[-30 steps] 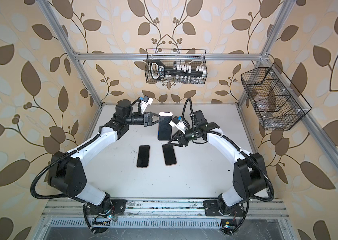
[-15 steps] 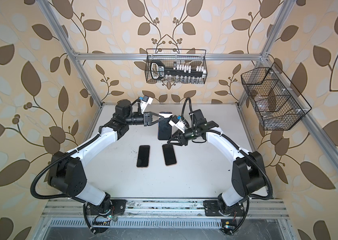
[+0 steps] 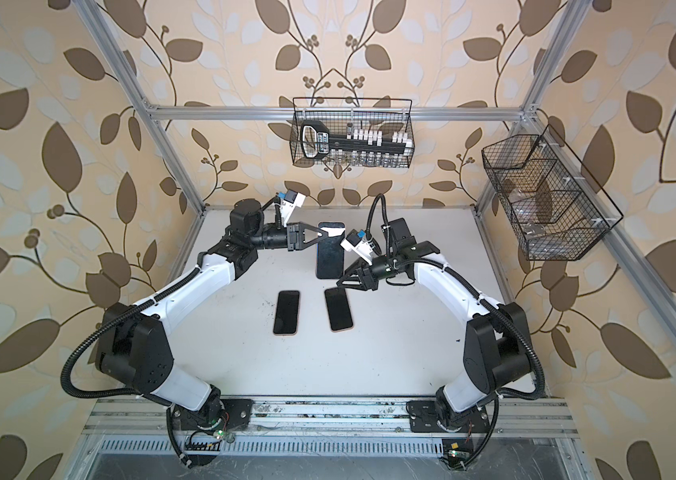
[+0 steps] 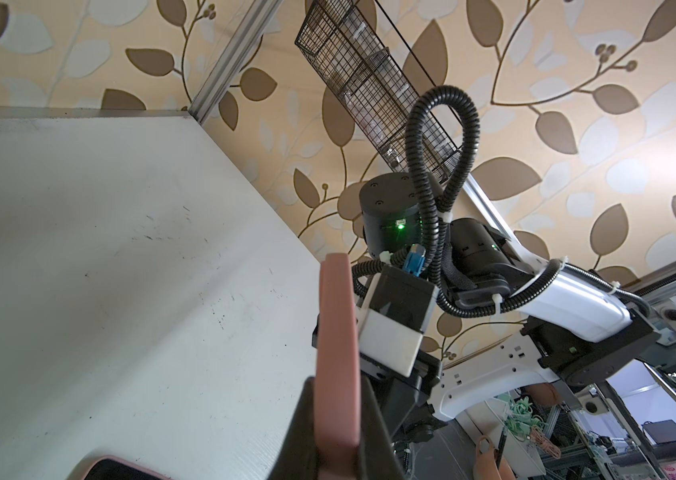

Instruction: Take the phone out of the phone case

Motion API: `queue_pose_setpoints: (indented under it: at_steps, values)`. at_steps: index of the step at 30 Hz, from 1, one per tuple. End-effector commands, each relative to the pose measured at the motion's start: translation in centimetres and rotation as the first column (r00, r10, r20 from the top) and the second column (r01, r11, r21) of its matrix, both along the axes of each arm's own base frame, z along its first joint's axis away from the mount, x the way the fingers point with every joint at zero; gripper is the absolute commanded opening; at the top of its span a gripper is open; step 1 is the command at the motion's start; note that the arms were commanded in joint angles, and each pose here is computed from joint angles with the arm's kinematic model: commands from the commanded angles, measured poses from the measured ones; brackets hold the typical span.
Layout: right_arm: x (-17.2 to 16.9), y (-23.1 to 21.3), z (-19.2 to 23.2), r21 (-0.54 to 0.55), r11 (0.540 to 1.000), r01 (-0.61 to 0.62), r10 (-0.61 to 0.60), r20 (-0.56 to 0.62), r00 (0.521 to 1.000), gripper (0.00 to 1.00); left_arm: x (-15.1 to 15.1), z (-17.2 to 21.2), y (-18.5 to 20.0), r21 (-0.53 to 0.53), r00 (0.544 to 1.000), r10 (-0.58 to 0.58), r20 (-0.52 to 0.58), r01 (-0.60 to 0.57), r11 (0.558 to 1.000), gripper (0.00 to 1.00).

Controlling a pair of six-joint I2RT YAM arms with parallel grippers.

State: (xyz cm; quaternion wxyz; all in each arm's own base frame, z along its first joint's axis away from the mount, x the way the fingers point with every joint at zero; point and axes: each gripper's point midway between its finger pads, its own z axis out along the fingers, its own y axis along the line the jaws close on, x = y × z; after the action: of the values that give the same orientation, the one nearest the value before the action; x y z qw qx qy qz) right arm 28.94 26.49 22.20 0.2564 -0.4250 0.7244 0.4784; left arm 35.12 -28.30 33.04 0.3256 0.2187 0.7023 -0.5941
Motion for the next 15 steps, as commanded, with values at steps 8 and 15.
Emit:
queue_pose_setpoints:
  at_steps: [8, 15]
  values:
    - [-0.17, 0.13, 0.67, 0.047, 0.998, -0.036, 0.036, 0.01, 0.999, 0.3, -1.45, 2.39, -0.61, -0.046, 0.995, -0.049, 0.09, 0.053, 0.998, 0.0]
    - [-0.1, 0.03, 0.65, 0.054, 0.998, -0.036, 0.036, 0.003, 0.999, 0.27, -1.49, 2.48, -0.64, -0.05, 0.995, -0.048, 0.093, 0.053, 0.997, 0.0]
